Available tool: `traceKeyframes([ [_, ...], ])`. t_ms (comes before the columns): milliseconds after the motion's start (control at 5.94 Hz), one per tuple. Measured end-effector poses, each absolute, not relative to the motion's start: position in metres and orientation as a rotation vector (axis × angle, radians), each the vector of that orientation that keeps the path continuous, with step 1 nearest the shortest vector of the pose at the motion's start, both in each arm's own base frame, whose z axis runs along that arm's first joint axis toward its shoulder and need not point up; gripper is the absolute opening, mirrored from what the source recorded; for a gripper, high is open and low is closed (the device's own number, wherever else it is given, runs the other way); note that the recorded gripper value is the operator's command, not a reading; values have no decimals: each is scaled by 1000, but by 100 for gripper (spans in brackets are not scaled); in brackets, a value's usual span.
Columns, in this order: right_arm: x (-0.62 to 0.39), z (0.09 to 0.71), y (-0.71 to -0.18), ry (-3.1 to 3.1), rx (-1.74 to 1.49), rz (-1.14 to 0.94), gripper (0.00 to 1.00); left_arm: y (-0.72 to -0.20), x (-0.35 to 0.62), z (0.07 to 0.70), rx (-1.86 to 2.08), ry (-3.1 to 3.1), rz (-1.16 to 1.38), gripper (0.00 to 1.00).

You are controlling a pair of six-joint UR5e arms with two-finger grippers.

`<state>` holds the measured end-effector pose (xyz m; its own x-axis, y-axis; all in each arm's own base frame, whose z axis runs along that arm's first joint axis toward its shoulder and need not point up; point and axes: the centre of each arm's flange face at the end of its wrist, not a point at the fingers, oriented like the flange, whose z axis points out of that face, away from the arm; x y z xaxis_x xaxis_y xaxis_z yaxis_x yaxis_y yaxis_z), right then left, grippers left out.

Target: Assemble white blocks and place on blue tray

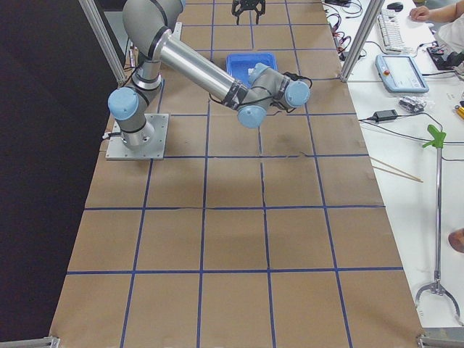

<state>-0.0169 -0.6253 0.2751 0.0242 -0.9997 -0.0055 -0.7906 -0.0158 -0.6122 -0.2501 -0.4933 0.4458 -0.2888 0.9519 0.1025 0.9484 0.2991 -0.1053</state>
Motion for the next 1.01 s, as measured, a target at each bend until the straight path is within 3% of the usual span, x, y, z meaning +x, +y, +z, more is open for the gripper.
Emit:
traceKeyframes([
  [337, 63, 271, -619, 1874, -1848, -601, 29, -477, -185, 494, -1318, -2779, -12, 99],
  [1011, 229, 231, -578, 1930, -1854, -688, 28, -493, -116, 495, -237, -3154, -16, 99],
])
